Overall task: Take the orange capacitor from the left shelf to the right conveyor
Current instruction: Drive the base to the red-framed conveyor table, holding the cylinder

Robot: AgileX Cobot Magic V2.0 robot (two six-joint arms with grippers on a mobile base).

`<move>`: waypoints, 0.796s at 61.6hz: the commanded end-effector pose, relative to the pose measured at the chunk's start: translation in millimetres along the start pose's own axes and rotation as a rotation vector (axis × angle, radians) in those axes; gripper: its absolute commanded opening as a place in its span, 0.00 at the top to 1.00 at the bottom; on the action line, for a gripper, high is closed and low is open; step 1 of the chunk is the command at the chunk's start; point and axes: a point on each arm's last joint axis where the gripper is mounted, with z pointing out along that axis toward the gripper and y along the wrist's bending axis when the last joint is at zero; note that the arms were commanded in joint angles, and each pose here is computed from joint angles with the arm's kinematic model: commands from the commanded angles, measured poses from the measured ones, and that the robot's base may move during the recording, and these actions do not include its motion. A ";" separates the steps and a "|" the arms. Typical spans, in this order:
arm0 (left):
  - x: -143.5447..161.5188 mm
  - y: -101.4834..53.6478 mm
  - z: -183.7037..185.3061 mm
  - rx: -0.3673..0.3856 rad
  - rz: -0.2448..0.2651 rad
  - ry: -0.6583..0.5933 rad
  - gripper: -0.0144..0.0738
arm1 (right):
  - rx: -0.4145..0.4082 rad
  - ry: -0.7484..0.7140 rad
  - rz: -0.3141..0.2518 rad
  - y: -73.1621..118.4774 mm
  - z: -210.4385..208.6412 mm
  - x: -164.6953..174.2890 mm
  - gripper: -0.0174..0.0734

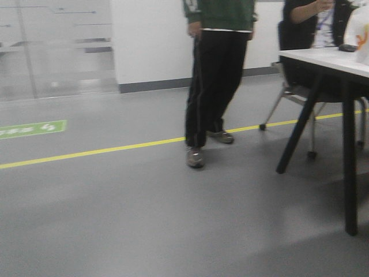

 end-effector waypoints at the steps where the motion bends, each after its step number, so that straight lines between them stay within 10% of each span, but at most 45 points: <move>1: -11.0 -1.1 -2.0 0.014 -0.002 -0.109 0.96 | 0.027 -0.105 0.002 -2.1 0.0 -16.6 0.75; 49: -11.0 -1.1 -2.0 0.014 -0.002 -0.109 0.96 | 0.027 -0.105 0.002 -2.1 0.0 -16.5 0.75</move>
